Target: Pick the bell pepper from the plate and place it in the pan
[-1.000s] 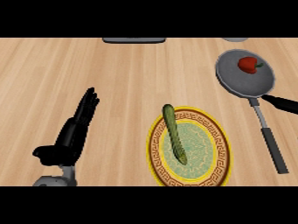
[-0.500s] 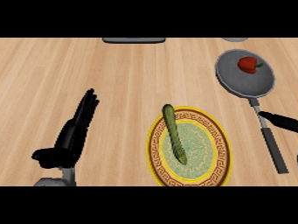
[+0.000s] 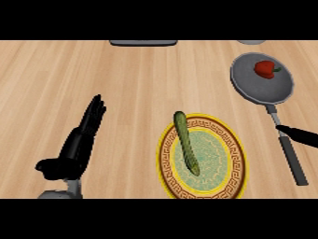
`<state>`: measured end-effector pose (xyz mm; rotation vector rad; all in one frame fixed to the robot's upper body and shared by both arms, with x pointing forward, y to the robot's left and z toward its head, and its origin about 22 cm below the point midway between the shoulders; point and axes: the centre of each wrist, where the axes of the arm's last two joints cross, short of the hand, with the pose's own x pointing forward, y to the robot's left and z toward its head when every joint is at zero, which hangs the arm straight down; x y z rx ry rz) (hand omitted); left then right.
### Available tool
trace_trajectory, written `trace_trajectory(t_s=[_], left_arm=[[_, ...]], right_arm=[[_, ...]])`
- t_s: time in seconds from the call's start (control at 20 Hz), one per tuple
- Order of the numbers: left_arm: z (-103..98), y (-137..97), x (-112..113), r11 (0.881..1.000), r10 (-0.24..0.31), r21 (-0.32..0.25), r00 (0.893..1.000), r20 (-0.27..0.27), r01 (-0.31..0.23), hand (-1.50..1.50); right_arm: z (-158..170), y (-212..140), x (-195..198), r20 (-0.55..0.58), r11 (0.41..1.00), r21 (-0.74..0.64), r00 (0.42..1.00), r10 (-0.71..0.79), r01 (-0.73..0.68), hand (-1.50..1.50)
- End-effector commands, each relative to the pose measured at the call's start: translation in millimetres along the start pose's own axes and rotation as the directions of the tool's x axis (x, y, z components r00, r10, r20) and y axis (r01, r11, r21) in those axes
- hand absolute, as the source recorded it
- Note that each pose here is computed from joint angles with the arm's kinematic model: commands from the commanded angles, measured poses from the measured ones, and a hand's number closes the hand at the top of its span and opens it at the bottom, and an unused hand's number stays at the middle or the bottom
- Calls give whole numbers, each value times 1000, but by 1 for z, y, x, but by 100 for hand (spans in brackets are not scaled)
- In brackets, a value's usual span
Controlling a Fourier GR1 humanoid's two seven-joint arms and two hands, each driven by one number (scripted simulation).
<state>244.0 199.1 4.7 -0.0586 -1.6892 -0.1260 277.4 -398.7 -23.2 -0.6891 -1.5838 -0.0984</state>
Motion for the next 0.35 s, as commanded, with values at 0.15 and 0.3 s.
trace_trajectory(t_s=[0.15,0.3], left_arm=[[-3,-2,10,1000,-10,-2,1000,23,10,0],[-4,-3,6,1000,3,1,1000,3,-3,0]], right_arm=[[13,-10,-9,19,998,-12,998,59,-59,-150],[0,-5,-3,58,990,-43,989,133,-131,-150]])
